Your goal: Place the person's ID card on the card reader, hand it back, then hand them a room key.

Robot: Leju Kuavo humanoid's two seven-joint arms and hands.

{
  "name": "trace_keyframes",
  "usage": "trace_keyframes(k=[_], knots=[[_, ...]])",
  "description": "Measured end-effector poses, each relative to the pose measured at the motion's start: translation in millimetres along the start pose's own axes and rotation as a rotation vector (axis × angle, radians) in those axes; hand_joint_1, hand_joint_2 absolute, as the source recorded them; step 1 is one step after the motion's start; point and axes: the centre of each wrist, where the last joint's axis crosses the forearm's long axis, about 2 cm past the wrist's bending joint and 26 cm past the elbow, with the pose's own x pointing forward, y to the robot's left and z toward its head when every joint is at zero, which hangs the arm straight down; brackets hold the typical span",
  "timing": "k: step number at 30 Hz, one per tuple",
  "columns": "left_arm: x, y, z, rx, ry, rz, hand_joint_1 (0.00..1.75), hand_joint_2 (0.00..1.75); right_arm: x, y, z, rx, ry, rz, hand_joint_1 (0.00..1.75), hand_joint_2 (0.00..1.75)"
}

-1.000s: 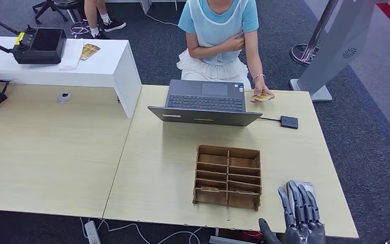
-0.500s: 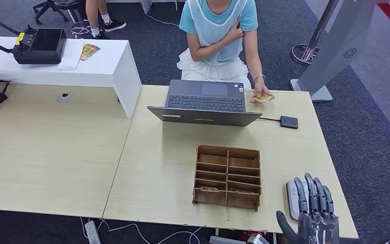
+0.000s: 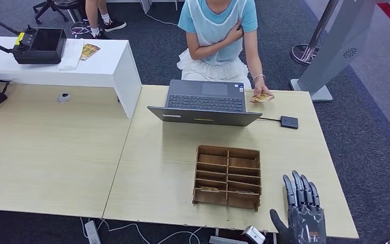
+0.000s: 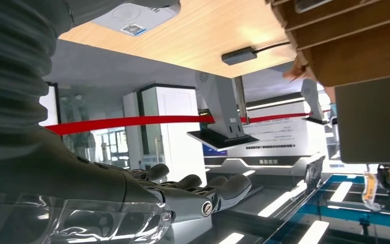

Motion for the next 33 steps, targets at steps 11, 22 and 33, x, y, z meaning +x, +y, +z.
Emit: trace_keyframes(k=[11, 22, 33], knots=[[-1, 0, 0, 0.0, 0.004, 0.003, 0.0, 0.0, 15, 14, -6, 0.023, -0.081, -0.019, 0.0, 1.75], [-2, 0, 0, 0.001, 0.016, 0.003, 0.0, 0.0, 31, 23, -5, 0.048, -0.162, -0.038, 0.0, 1.75], [-1, -1, 1, -0.003, 0.014, 0.004, 0.0, 0.0, 32, 27, -1, 0.072, -0.171, -0.041, 0.0, 1.75]])
